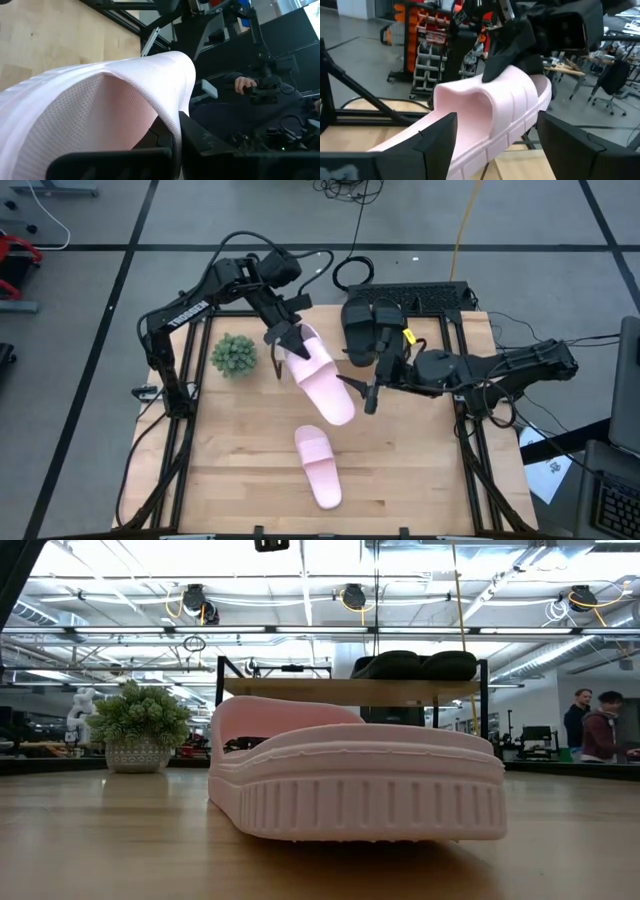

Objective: Pick and place slides into the shelf
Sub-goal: Put the left pink slipper on the shelf

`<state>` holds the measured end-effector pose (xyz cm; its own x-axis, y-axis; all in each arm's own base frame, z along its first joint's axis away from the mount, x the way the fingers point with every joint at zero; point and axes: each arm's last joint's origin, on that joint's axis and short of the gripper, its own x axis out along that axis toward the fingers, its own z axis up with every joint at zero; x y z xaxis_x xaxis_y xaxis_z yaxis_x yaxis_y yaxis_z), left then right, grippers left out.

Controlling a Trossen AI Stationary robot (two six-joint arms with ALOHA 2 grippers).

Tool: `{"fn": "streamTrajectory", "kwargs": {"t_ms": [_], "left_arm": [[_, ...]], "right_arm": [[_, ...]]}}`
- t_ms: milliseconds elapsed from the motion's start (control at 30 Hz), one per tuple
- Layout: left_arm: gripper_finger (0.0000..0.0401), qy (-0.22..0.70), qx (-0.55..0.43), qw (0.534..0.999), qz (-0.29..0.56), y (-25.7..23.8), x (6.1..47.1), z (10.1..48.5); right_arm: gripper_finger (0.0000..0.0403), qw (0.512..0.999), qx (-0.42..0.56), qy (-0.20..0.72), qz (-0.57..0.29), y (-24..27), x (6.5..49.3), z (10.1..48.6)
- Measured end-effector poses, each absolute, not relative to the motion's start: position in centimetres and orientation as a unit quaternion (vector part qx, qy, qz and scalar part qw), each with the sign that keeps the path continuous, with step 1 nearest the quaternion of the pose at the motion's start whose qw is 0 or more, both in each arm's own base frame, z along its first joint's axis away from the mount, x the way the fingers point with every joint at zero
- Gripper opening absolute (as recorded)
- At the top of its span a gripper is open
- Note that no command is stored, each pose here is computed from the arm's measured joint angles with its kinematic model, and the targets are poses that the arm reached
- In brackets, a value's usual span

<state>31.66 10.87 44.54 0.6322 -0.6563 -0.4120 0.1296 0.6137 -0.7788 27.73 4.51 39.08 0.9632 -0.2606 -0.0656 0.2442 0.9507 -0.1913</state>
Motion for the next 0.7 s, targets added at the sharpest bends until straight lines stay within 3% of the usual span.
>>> {"fn": "streamTrajectory", "kwargs": {"t_ms": [700], "left_arm": [[0.0000,0.348,-0.376,0.818,-0.260,10.0,33.7,44.1]], "right_arm": [[0.0263,0.980,-0.110,0.038,-0.160,4.2,27.7,39.3]]}}
